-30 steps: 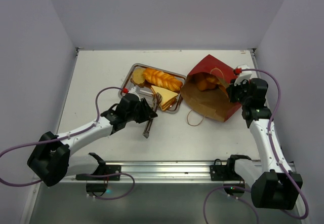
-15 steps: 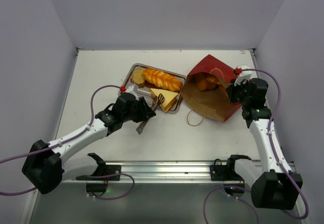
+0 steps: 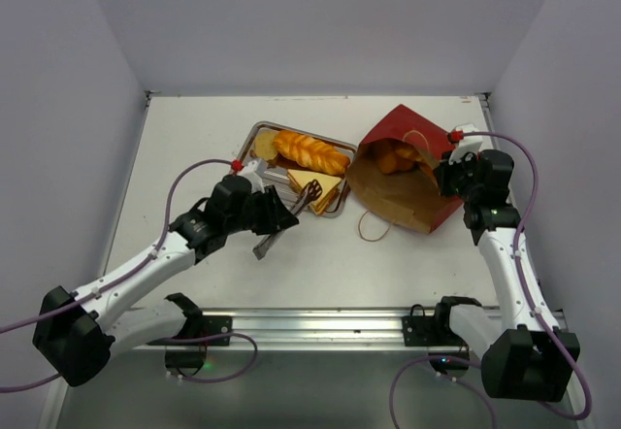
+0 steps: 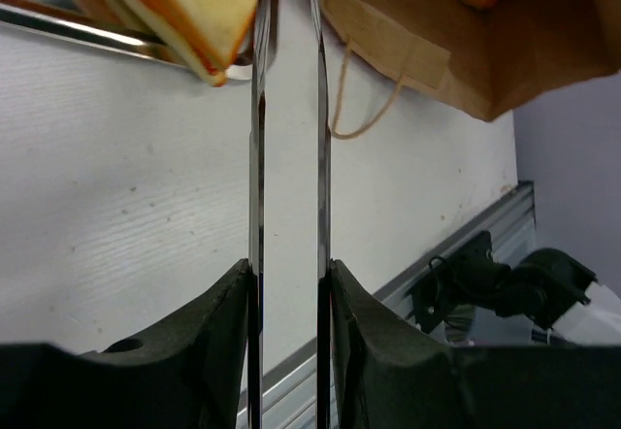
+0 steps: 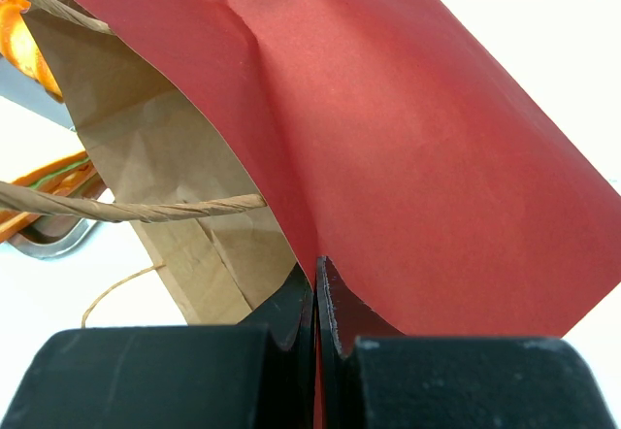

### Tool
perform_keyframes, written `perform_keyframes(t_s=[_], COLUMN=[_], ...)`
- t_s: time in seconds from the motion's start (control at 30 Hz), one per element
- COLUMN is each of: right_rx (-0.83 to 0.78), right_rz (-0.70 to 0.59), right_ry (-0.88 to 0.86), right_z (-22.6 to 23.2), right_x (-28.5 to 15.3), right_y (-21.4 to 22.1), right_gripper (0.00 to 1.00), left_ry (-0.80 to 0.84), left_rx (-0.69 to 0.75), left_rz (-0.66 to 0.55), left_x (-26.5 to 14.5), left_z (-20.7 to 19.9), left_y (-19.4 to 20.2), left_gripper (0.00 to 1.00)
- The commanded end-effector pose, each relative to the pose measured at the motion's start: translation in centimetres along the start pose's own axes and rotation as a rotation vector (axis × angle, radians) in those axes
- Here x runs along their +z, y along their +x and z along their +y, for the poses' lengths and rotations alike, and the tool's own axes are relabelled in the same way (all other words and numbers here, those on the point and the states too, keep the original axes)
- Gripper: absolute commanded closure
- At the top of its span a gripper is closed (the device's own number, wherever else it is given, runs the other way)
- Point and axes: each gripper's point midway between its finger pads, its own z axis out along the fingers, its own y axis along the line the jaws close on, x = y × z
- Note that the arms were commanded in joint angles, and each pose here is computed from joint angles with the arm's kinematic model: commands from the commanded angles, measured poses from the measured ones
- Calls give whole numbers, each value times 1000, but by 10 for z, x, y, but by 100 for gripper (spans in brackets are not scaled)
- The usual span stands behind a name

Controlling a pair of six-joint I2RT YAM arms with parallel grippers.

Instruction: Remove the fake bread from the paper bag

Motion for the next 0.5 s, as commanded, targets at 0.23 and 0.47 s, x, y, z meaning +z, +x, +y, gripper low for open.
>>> perform_keyframes(t_s=[0.23, 0.47], right_rx=[-11, -8], right_rz=[-69, -64], right_ry=[-7, -10], right_z=[1, 1], right_x=[-6, -5], right_y=[-22, -20], right_gripper=[100, 100], left_ry=[391, 329], left_rx=[287, 275], left_rz=[102, 58], left_x=[-16, 46], left_z=[-121, -146], left_y=[19, 14], left_gripper=[61, 60])
